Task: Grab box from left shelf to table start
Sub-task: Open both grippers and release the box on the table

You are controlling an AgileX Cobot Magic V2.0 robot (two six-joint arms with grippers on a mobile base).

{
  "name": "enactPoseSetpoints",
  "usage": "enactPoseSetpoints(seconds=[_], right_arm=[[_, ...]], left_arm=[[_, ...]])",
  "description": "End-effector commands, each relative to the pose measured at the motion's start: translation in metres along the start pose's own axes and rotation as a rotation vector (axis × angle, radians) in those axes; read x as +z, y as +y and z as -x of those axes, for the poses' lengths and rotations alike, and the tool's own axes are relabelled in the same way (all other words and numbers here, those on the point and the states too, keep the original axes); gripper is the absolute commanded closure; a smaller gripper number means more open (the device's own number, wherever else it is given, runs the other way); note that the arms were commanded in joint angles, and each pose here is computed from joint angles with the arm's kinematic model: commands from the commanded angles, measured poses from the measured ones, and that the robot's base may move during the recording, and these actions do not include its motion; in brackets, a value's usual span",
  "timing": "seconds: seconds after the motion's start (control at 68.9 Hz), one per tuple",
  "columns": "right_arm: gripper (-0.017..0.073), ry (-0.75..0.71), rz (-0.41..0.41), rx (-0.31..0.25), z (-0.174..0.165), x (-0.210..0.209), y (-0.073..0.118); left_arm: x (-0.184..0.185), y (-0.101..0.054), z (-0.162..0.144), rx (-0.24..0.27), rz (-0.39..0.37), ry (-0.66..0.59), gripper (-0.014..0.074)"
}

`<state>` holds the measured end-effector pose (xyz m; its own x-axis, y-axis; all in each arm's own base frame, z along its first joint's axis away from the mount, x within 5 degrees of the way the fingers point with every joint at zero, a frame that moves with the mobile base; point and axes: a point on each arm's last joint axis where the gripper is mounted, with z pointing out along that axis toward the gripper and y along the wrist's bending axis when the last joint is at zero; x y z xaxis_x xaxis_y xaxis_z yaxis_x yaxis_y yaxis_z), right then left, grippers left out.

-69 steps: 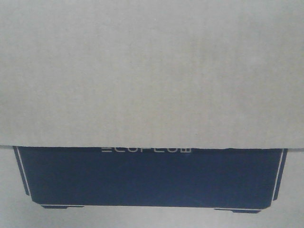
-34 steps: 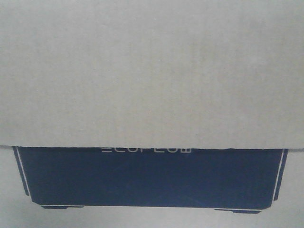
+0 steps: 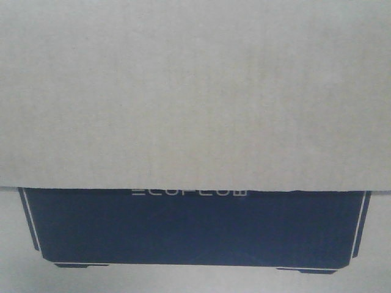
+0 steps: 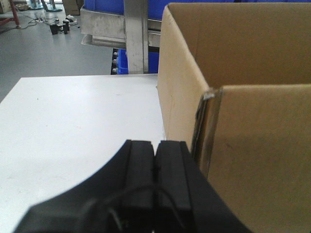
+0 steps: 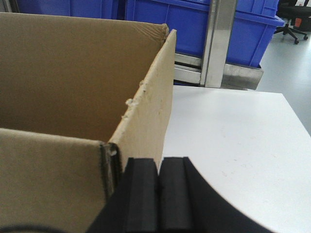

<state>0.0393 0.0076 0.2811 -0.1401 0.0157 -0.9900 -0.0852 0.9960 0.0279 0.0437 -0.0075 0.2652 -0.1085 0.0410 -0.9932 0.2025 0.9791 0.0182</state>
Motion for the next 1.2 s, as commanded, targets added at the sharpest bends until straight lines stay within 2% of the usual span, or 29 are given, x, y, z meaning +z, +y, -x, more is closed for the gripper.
enactPoseSetpoints(seconds=[0.0,0.044,0.189,0.319,0.392,1.19], right_arm=[[0.0503,-0.108,-0.013,-0.007,0.016,-0.002,-0.001],[0.0503,-0.108,-0.013,-0.007,0.016,-0.002,-0.001],[0.0503,-0.107,-0.012,-0.007,0.016,-0.002,-0.001],[0.0503,-0.109,-0.013,-0.007,0.016,-0.002,-0.001],[0.0503,-0.109,-0.013,-0.007,0.016,-0.002,-0.001],[0.0503,-0.108,-0.013,-0.007,0.016,-0.002,-0.001]], left_arm=[[-0.002,-0.001,0.006,0.035,0.009,-0.139,0.0693],[-0.001,-0.001,-0.001,0.039,0.025,-0.154,0.0693],[0.009,0.001,-0.036,-0.001,0.083,-0.139,0.0693],[0.019,0.003,-0.063,-0.019,0.099,-0.153,0.0693],[0.018,0.002,-0.064,-0.020,0.094,-0.121,0.0693],[0.019,0.002,-0.065,-0.022,0.096,-0.128,0.0693]])
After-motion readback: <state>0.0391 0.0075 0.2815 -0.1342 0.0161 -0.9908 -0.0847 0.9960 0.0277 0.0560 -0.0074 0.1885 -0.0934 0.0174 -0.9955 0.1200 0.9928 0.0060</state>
